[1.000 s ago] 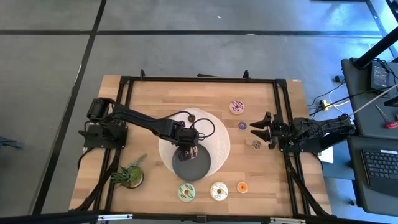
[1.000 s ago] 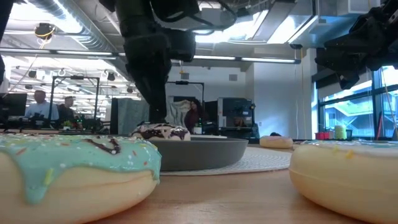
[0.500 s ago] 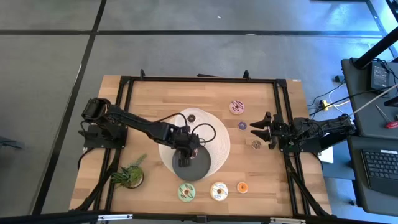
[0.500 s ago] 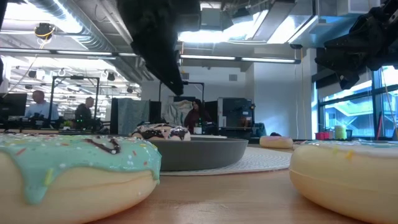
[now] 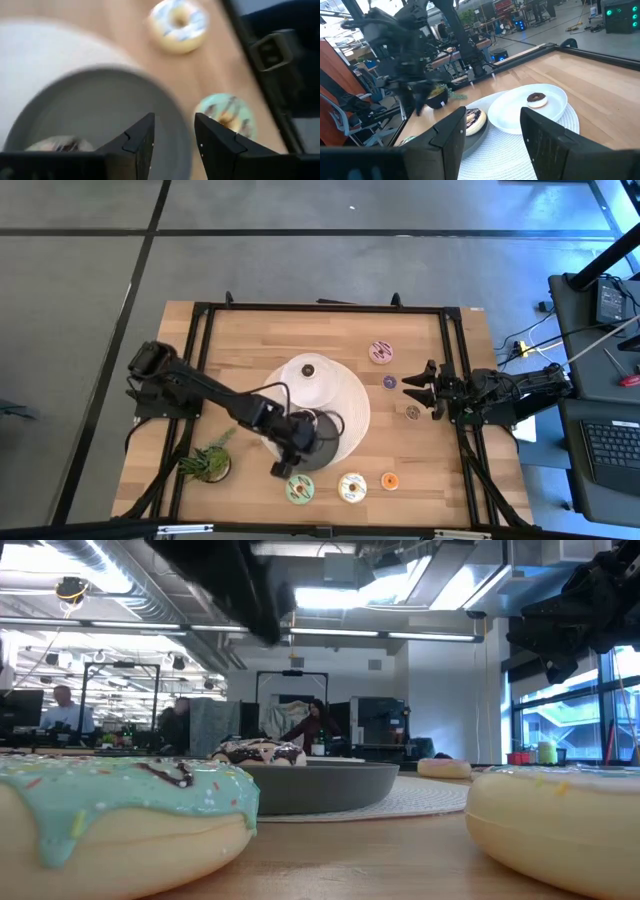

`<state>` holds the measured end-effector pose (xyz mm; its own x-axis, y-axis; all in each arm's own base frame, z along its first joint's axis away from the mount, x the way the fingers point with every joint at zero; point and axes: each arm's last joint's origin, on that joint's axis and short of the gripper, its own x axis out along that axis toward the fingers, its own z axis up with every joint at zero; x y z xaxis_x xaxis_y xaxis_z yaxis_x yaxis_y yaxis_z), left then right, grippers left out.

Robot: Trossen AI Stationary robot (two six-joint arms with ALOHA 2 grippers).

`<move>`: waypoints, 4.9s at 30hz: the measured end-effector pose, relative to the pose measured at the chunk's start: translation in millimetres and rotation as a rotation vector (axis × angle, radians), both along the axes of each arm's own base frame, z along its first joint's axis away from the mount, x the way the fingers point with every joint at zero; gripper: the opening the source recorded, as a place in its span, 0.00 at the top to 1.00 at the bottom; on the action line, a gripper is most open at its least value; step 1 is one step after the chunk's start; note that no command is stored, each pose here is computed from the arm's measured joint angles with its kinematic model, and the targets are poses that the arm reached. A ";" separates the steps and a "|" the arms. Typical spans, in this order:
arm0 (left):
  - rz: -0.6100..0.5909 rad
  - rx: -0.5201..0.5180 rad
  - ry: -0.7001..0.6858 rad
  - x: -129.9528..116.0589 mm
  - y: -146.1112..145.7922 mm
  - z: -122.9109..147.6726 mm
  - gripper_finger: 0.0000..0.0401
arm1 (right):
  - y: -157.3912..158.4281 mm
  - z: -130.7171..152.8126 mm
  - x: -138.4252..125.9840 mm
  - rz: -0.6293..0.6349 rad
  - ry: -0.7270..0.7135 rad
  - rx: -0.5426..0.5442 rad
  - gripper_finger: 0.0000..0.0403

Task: Pick & Place donuts
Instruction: Put the large green donut on the black plate

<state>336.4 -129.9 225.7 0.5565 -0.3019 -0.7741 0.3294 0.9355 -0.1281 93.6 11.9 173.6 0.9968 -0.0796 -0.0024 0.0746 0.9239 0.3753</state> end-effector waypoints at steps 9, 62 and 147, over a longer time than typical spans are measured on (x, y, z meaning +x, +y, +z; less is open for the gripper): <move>-0.133 0.096 -0.166 -8.6 -47.1 1.0 0.66 | 0.0 0.0 0.0 0.001 0.000 -0.001 0.53; 0.373 -0.279 0.405 -1.8 -18.7 -44.4 0.67 | 3.2 -1.0 0.1 0.109 0.009 0.053 0.53; 1.182 -0.335 0.571 4.8 -97.9 -71.1 0.68 | 2.9 -0.9 0.1 0.103 0.016 -0.239 0.53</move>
<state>341.2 -227.8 154.6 0.2404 -0.0885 -0.9666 -0.8184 0.5171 -0.2509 93.7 14.8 172.7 0.9997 0.0221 -0.0115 -0.0202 0.9892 0.1454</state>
